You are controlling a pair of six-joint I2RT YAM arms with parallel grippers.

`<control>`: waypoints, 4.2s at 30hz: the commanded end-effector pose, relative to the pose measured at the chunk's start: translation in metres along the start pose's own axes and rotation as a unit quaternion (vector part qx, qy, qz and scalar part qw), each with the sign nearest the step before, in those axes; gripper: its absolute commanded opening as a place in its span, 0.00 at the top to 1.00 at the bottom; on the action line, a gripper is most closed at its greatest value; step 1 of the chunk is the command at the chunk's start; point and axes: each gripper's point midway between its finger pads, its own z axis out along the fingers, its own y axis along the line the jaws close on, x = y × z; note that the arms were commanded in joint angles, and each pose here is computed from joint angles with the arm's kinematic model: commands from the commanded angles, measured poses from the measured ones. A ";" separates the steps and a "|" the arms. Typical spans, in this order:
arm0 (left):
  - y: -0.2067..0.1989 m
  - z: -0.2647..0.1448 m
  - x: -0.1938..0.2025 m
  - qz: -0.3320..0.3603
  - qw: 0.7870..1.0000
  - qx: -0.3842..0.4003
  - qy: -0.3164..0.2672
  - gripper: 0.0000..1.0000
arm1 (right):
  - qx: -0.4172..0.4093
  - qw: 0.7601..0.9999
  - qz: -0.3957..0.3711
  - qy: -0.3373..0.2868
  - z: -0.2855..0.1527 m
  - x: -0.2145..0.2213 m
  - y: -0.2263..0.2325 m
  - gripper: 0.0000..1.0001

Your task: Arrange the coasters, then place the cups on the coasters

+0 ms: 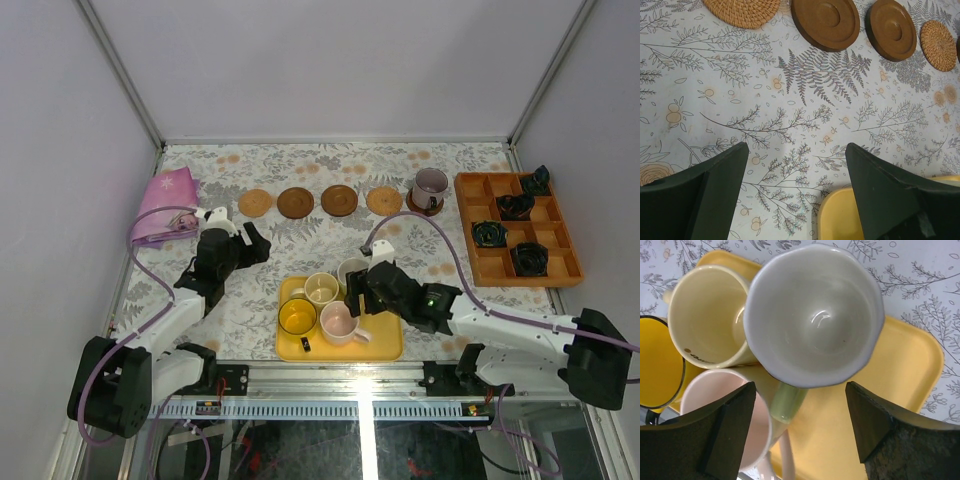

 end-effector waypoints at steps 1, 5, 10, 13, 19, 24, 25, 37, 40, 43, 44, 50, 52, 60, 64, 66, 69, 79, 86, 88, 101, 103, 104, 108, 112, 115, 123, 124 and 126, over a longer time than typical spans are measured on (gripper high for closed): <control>-0.008 0.000 -0.013 -0.004 1.000 0.013 -0.026 0.21 | 0.025 0.999 -0.002 -0.027 0.006 -0.016 0.004 0.26; -0.008 0.000 -0.012 -0.004 1.000 0.015 -0.024 0.21 | 0.035 0.999 -0.010 -0.027 0.011 -0.016 0.004 0.51; -0.009 0.000 -0.011 -0.006 1.000 0.017 -0.023 0.21 | 0.051 0.999 -0.014 -0.015 0.015 -0.012 0.003 0.53; -0.009 0.000 -0.011 -0.007 1.000 0.018 -0.023 0.21 | 0.053 0.998 -0.014 -0.012 0.015 -0.010 0.003 0.55; -0.009 0.001 -0.009 -0.006 1.000 0.019 -0.021 0.21 | 0.060 0.998 -0.017 -0.019 0.010 -0.012 0.004 0.59; -0.010 0.001 -0.010 -0.006 1.000 0.021 -0.021 0.21 | 0.065 0.997 -0.020 -0.025 0.003 -0.014 0.005 0.54; -0.010 0.002 -0.010 -0.007 1.000 0.020 -0.022 0.21 | 0.065 0.997 -0.021 -0.026 0.001 -0.014 0.005 0.54; -0.009 0.003 -0.008 -0.007 1.000 0.020 -0.018 0.21 | 0.066 0.996 -0.012 -0.055 -0.012 -0.025 0.007 0.42; -0.009 0.003 -0.007 -0.007 1.000 0.020 -0.017 0.21 | 0.072 0.995 -0.007 -0.069 -0.015 -0.030 0.004 0.41; -0.009 0.004 -0.006 -0.007 1.000 0.020 -0.016 0.21 | 0.075 0.994 -0.004 -0.078 -0.017 -0.034 0.002 0.40; -0.009 0.004 -0.006 -0.007 1.000 0.020 -0.015 0.21 | 0.080 0.994 -0.005 -0.079 -0.016 -0.034 0.001 0.40; -0.010 0.004 -0.007 -0.008 1.000 0.022 -0.016 0.21 | 0.112 0.991 -0.016 -0.065 -0.010 -0.028 -0.008 0.42; -0.010 0.004 -0.006 -0.008 1.000 0.023 -0.014 0.21 | 0.120 0.991 -0.020 -0.058 -0.007 -0.024 -0.010 0.43; -0.010 0.004 -0.007 -0.010 1.000 0.024 -0.016 0.21 | 0.109 0.993 -0.027 -0.036 0.003 -0.011 -0.007 0.46; -0.010 0.004 -0.005 -0.011 1.000 0.024 -0.014 0.21 | 0.100 0.994 -0.032 -0.033 0.006 -0.011 -0.002 0.47; -0.010 0.004 -0.005 -0.011 1.000 0.024 -0.013 0.21 | 0.097 0.994 -0.035 -0.034 0.007 -0.011 0.000 0.49; -0.010 0.004 -0.005 -0.012 1.000 0.024 -0.014 0.21 | 0.094 0.994 -0.039 -0.035 0.009 -0.013 0.002 0.56; -0.010 0.004 -0.004 -0.013 1.000 0.024 -0.014 0.21 | 0.094 0.994 -0.041 -0.025 0.011 -0.009 0.003 1.00; -0.011 0.004 -0.005 -0.013 0.999 0.026 -0.014 0.21 | 0.094 0.993 -0.034 -0.060 -0.001 -0.024 0.000 1.00; -0.011 0.004 -0.005 -0.013 1.000 0.026 -0.013 0.21 | 0.096 0.992 -0.026 -0.080 -0.007 -0.032 -0.003 1.00; -0.010 0.007 -0.007 -0.011 1.000 0.021 -0.014 0.21 | 0.208 0.953 -0.057 -0.211 -0.044 -0.112 -0.028 1.00; -0.010 0.008 -0.005 -0.011 1.000 0.021 -0.011 0.21 | 0.234 0.944 -0.065 -0.223 -0.048 -0.128 -0.033 1.00; -0.009 0.009 -0.004 -0.011 1.000 0.020 -0.009 0.21 | 0.242 0.941 -0.066 -0.228 -0.047 -0.136 -0.036 1.00; -0.009 0.010 -0.002 -0.012 1.000 0.020 -0.005 0.21 | 0.235 0.944 -0.040 -0.229 -0.033 -0.164 -0.057 1.00; -0.008 0.010 0.000 -0.010 1.000 0.019 -0.001 0.21 | 0.245 0.941 -0.018 -0.231 -0.022 -0.193 -0.081 1.00; -0.007 0.010 -0.001 -0.008 1.000 0.016 -0.003 0.21 | 0.253 0.944 -0.016 -0.212 -0.005 -0.204 -0.096 1.00; -0.006 0.012 -0.003 -0.004 1.000 0.007 0.000 0.21 | 0.265 0.944 0.008 -0.195 0.036 -0.237 -0.129 1.00; -0.006 0.012 -0.004 -0.004 1.000 0.009 -0.001 0.21 | 0.263 0.945 0.009 -0.193 0.041 -0.240 -0.132 1.00; -0.007 0.011 -0.004 -0.005 1.000 0.012 -0.001 0.21 | 0.258 0.947 0.016 -0.191 0.050 -0.245 -0.137 1.00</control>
